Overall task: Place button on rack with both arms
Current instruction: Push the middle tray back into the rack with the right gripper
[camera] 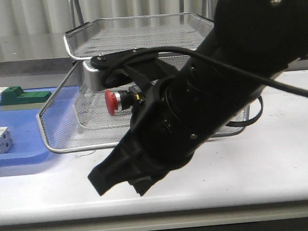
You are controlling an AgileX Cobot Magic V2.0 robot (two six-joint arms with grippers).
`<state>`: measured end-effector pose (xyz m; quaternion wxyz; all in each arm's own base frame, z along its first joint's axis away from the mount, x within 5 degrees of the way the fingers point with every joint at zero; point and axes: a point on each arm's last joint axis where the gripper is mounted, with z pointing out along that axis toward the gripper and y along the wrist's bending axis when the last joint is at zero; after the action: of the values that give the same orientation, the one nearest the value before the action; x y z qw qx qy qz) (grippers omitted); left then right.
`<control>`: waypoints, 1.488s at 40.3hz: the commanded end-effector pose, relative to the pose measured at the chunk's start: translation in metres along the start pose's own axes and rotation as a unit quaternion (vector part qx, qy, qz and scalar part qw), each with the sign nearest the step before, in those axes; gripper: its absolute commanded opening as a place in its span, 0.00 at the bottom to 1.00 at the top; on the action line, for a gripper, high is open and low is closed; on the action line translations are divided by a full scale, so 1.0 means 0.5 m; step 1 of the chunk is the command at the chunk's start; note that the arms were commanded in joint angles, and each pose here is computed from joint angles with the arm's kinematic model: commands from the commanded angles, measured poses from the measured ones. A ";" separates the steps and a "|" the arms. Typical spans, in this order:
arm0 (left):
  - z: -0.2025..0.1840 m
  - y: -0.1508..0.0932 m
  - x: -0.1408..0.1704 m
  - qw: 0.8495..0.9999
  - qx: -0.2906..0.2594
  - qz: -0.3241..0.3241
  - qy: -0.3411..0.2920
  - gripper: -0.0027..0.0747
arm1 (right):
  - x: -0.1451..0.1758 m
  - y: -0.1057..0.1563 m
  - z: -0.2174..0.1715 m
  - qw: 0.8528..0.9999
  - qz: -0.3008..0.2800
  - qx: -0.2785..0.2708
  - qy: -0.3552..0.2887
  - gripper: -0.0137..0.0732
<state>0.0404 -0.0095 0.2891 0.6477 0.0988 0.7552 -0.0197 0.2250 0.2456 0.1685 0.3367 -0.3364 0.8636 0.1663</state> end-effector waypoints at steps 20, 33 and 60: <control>-0.004 0.004 -0.030 0.999 -0.007 -0.011 -0.049 0.01 | -0.119 -0.107 0.001 0.993 0.020 0.055 -0.101 0.09; -0.004 0.004 -0.030 0.999 -0.007 -0.011 -0.049 0.01 | -0.174 -0.143 0.017 0.991 0.027 0.070 -0.110 0.09; -0.004 0.004 -0.030 0.999 -0.007 -0.011 -0.049 0.01 | -0.188 -0.122 -0.045 0.996 0.016 0.060 -0.058 0.09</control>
<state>0.0406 -0.0095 0.2886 0.6471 0.0988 0.7557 -0.0197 0.3143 0.2359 0.1973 0.3532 -0.2899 0.8808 0.1237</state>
